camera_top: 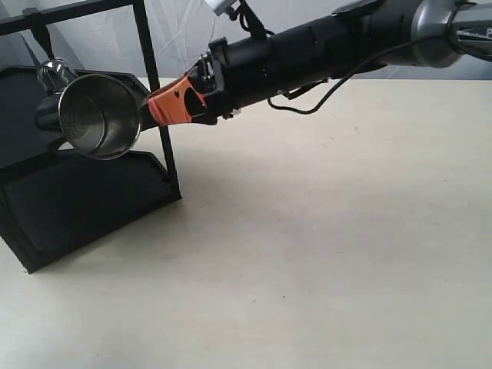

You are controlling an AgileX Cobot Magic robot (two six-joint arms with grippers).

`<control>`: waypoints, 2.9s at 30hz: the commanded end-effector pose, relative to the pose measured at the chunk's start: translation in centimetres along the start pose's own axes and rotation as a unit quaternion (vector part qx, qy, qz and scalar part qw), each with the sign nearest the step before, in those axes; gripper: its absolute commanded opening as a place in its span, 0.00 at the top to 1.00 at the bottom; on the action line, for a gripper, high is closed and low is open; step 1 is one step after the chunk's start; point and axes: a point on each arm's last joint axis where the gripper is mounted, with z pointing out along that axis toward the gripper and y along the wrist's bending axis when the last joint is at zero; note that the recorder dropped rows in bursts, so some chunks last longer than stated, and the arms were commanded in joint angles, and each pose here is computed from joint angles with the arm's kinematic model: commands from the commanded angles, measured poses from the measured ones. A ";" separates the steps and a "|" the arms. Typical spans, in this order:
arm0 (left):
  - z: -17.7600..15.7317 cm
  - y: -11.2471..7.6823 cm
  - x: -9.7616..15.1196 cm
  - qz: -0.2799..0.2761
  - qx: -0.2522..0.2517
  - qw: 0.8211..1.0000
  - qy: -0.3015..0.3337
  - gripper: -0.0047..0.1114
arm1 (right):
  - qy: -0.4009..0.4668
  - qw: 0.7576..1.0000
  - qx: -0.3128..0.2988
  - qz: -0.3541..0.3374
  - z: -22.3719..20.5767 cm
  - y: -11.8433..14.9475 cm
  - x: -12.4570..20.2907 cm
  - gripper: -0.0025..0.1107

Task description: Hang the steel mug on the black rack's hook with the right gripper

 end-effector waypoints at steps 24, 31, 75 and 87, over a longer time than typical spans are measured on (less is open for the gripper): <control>-0.1 0.0 -0.1 0.000 0.000 1.000 -0.006 0.95 | -0.079 0.840 0.510 0.170 -17.5 12.8 4.4 0.99; -0.1 0.0 -0.1 0.000 0.000 1.000 -0.006 0.95 | -0.070 0.865 0.462 0.183 -16.4 17.5 6.9 0.99; -0.1 0.0 -0.1 0.000 0.000 1.000 -0.006 0.95 | -0.200 0.693 0.687 0.090 -18.3 23.7 20.7 0.99; -0.1 0.0 -0.1 0.000 0.000 1.000 -0.006 0.95 | -0.202 0.693 0.687 0.086 -17.8 23.8 22.6 0.99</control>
